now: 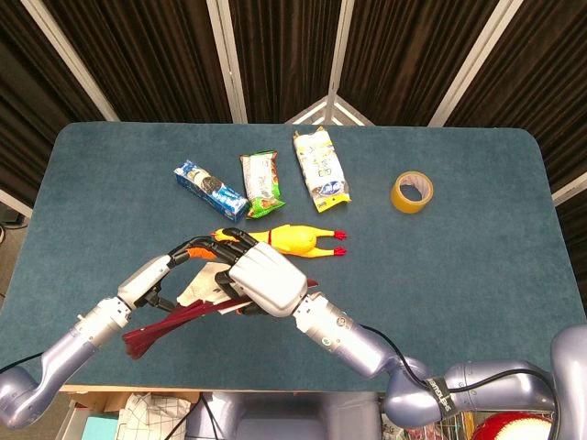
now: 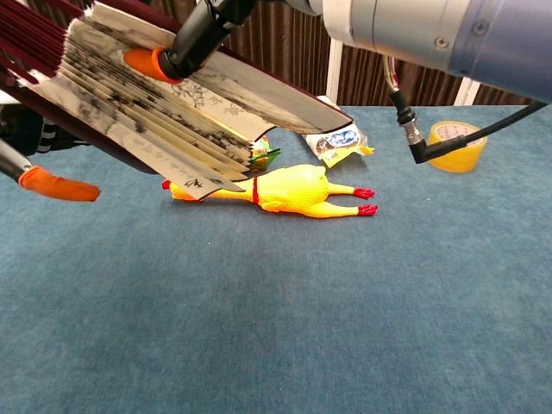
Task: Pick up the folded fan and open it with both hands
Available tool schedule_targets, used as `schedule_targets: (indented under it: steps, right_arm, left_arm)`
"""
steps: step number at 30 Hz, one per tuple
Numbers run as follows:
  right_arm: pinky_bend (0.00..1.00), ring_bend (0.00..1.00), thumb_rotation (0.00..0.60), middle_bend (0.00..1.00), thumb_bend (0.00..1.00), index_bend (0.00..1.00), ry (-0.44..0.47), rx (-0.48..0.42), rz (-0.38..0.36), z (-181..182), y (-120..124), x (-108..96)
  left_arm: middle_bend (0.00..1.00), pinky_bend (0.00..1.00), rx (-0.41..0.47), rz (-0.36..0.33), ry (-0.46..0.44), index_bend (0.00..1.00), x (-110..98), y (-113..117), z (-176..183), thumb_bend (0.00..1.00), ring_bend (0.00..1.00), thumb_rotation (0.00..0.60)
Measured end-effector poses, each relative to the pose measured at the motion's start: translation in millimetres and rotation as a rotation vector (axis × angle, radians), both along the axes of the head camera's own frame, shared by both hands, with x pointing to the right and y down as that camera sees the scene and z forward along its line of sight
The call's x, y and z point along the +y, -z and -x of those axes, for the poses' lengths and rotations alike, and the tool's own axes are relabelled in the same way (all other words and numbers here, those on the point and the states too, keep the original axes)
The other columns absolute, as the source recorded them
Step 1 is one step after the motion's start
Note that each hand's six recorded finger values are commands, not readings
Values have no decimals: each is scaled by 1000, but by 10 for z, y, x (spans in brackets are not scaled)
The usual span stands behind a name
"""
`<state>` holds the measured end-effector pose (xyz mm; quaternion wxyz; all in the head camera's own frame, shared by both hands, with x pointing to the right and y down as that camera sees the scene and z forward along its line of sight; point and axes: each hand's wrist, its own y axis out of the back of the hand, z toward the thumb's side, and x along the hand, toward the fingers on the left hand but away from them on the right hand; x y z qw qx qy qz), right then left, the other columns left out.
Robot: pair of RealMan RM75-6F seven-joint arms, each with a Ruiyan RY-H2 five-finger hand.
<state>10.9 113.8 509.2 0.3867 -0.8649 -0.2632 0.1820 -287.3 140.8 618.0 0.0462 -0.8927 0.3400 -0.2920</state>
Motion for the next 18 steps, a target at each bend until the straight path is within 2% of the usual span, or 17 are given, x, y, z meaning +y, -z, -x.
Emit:
schedule_targets:
  steps: [13, 18]
  right_arm:
    - [163, 254, 600, 166, 436, 871, -5, 9, -4, -27, -11, -5]
    - [163, 254, 600, 166, 440, 871, -11, 4, 6, -43, -17, -4]
  left_arm:
    - [0, 0, 35, -11, 29, 335, -49, 20, -27, 410, 0, 600]
    - [0, 0, 27, -21, 24, 332, -63, 14, -33, 424, 0, 600]
